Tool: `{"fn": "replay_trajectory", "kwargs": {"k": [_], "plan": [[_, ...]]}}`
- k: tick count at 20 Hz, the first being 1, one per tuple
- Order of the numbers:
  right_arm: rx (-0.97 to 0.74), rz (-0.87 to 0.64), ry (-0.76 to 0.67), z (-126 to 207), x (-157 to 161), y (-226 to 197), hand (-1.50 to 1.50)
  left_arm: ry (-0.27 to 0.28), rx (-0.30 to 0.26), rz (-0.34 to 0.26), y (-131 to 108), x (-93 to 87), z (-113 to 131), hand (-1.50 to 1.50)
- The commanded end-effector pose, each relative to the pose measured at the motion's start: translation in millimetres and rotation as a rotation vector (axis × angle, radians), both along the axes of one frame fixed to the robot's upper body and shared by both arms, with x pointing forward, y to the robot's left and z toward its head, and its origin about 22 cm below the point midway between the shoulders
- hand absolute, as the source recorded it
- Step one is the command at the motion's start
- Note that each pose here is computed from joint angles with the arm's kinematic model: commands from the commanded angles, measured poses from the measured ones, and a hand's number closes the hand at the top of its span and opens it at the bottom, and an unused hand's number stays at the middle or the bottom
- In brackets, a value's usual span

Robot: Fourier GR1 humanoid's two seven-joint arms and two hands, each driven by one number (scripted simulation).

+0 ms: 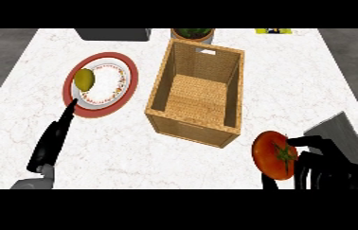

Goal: Pick the tomato from the placemat and place it in the basket

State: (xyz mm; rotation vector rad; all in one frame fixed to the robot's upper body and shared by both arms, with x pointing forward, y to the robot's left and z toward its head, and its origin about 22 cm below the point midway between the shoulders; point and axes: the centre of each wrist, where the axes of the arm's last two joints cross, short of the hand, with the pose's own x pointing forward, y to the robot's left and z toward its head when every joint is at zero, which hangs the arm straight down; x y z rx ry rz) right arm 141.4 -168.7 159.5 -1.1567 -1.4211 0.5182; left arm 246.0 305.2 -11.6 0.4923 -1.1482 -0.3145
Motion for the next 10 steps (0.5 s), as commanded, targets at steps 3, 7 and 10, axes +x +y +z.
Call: {"fn": "replay_trajectory", "kwargs": {"k": [3,7,10], "plan": [[0.007,0.04,-0.034,52.3,-1.4,52.4,1.5,0.012,-0.003,-0.007,-1.4,3.2,-5.9,0.0],[-0.016,0.014,0.018,52.8,35.7,86.0,1.5,-0.013,0.005,-0.015,7.4,-14.5,-10.1,0.0],[-0.023,-0.001,0.039,54.4,59.6,101.2,1.5,-0.003,-0.008,-0.03,-17.7,-0.1,1.6,0.0]]}}
